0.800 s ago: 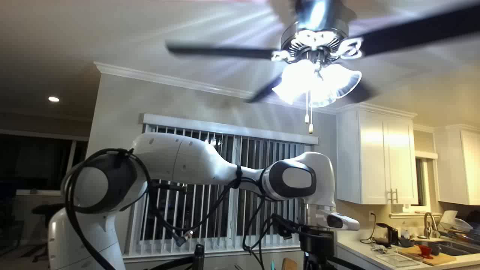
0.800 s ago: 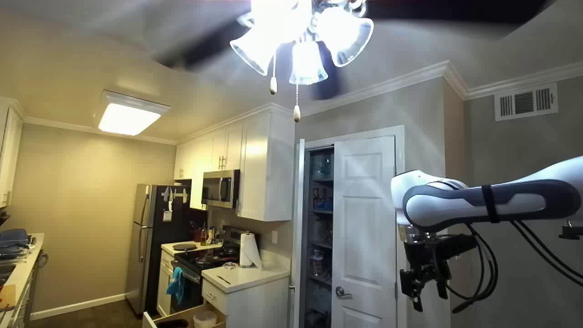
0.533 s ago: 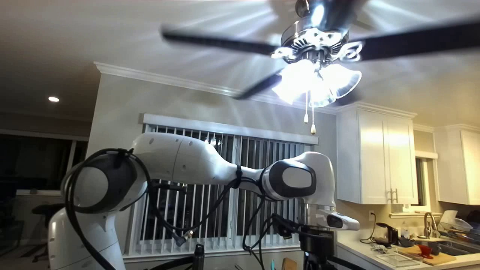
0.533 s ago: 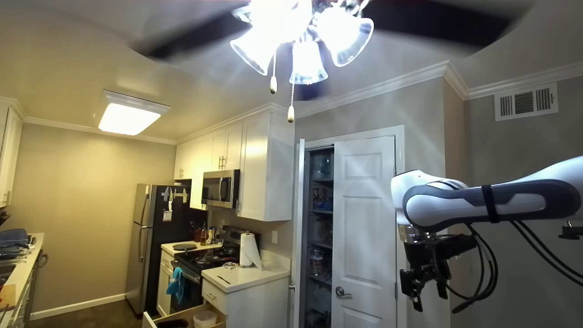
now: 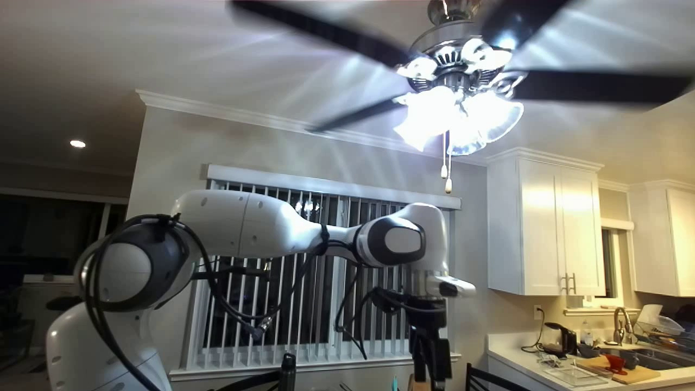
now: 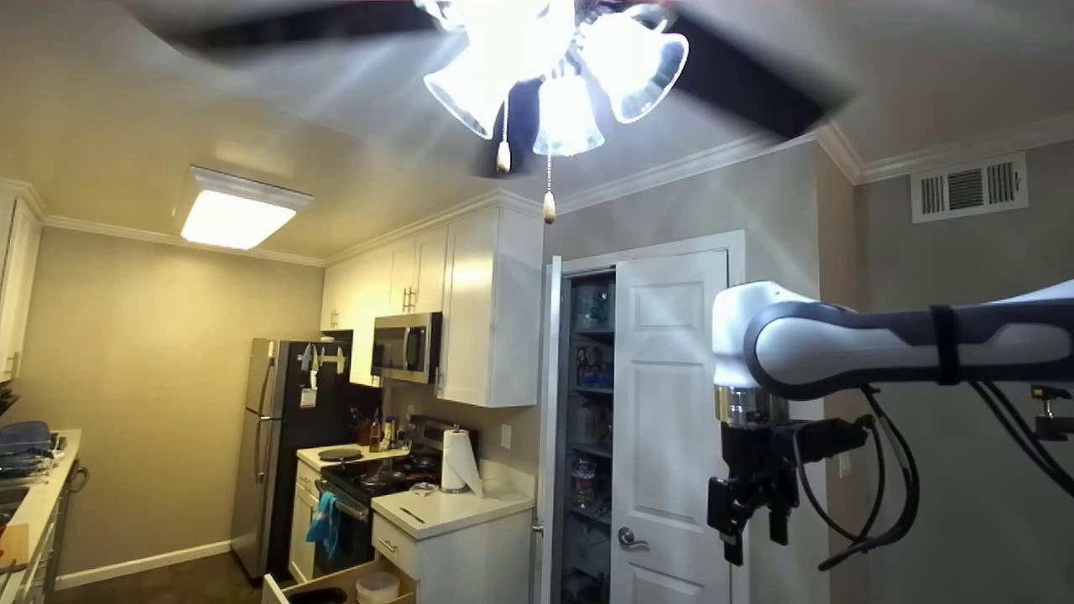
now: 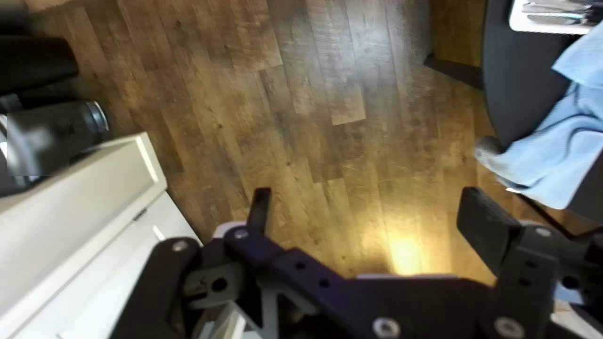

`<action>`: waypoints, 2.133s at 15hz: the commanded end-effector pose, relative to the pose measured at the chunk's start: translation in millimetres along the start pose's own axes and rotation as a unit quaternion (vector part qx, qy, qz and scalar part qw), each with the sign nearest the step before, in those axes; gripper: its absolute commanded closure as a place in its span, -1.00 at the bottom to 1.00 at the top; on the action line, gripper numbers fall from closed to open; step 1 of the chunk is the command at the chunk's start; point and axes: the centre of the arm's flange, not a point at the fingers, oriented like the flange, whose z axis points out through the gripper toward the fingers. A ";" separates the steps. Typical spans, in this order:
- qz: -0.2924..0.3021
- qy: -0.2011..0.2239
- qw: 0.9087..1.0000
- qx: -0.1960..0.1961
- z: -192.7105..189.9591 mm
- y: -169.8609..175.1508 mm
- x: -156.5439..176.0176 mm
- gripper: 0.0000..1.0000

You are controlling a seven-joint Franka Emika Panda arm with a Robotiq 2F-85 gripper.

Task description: Turn off the light

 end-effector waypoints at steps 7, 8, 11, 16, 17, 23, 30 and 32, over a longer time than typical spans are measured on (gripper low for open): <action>-0.121 0.248 0.957 0.094 -124.9 -140.1 -84.2 -1.00; -0.109 0.275 0.949 0.109 -132.9 -151.0 -78.8 -1.00; -0.082 0.356 0.919 0.149 -155.5 -171.4 -60.4 -1.00; -0.057 0.475 0.850 0.223 -199.0 -185.1 -48.5 -1.00; -0.056 0.498 0.833 0.235 -206.8 -186.8 -46.8 -1.00; -0.047 0.629 0.718 0.295 -242.5 -185.5 -40.4 -1.00; -0.070 0.725 0.633 0.262 -250.5 -177.6 -28.6 -1.00; -0.071 0.732 0.634 0.238 -247.7 -172.6 -22.6 -1.00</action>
